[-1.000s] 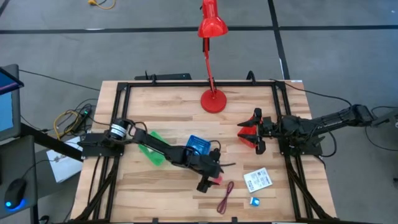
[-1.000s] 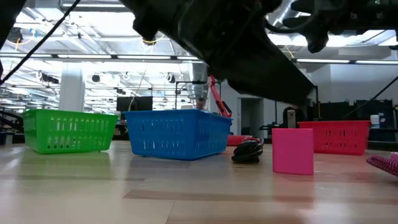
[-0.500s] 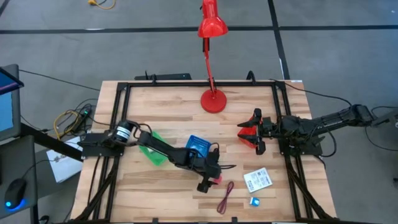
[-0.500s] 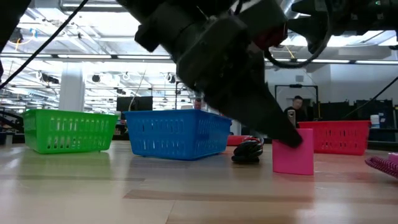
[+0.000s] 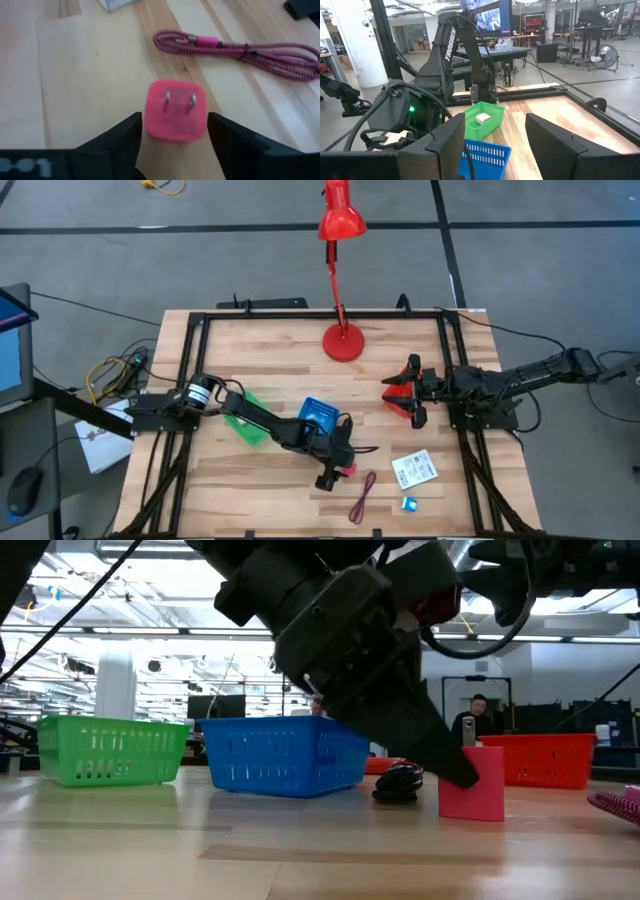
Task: Pick and place items into bin
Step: Put the pink charger adapter into the green basket
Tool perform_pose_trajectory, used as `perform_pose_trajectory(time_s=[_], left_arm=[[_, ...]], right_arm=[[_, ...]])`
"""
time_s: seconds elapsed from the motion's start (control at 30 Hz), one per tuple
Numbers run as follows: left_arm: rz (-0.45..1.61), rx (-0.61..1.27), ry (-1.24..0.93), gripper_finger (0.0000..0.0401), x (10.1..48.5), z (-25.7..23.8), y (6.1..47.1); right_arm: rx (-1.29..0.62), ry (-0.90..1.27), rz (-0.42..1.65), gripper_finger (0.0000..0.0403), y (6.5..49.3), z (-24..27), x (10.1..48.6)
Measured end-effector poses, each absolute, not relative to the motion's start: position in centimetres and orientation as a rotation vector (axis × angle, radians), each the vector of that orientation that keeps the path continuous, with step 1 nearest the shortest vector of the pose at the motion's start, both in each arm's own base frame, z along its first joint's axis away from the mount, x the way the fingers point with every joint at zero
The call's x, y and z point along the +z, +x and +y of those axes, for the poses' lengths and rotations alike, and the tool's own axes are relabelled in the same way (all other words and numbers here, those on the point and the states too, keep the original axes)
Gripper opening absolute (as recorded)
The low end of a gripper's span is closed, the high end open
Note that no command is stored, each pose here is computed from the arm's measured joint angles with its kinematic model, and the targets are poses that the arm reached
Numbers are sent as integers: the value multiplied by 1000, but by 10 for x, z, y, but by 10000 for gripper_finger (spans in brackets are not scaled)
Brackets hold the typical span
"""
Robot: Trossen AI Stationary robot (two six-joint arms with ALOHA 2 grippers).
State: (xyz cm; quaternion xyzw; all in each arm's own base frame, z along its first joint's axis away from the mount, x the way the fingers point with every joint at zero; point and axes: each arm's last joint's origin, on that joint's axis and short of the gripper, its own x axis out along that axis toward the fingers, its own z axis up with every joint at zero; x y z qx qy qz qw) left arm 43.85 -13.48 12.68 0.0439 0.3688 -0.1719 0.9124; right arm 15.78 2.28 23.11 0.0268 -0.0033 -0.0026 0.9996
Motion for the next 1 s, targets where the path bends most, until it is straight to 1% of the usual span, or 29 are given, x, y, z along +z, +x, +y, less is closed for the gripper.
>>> perform_pose_trajectory(time_s=[0.2,0.37,0.5,0.57,0.67,0.77,0.93,1.0], left_arm=[[722,-359,81,139,130,-136,441],[704,-337,38,137,135,-136,445],[734,-323,11,137,153,-138,453],[780,-316,17,146,169,-142,456],[869,-202,14,155,196,-143,459],[984,-121,73,143,223,-139,455],[1241,-42,101,138,261,-130,431],[1384,42,111,138,275,-124,414]], right_arm=[[-5,54,-7,202,158,23,231],[-5,54,-6,202,158,23,231],[-5,52,9,202,158,23,230],[-6,49,30,202,158,23,228],[-8,72,73,202,158,23,223],[-13,123,115,202,157,23,219],[-27,239,160,202,157,23,215],[-30,268,168,202,156,23,214]])
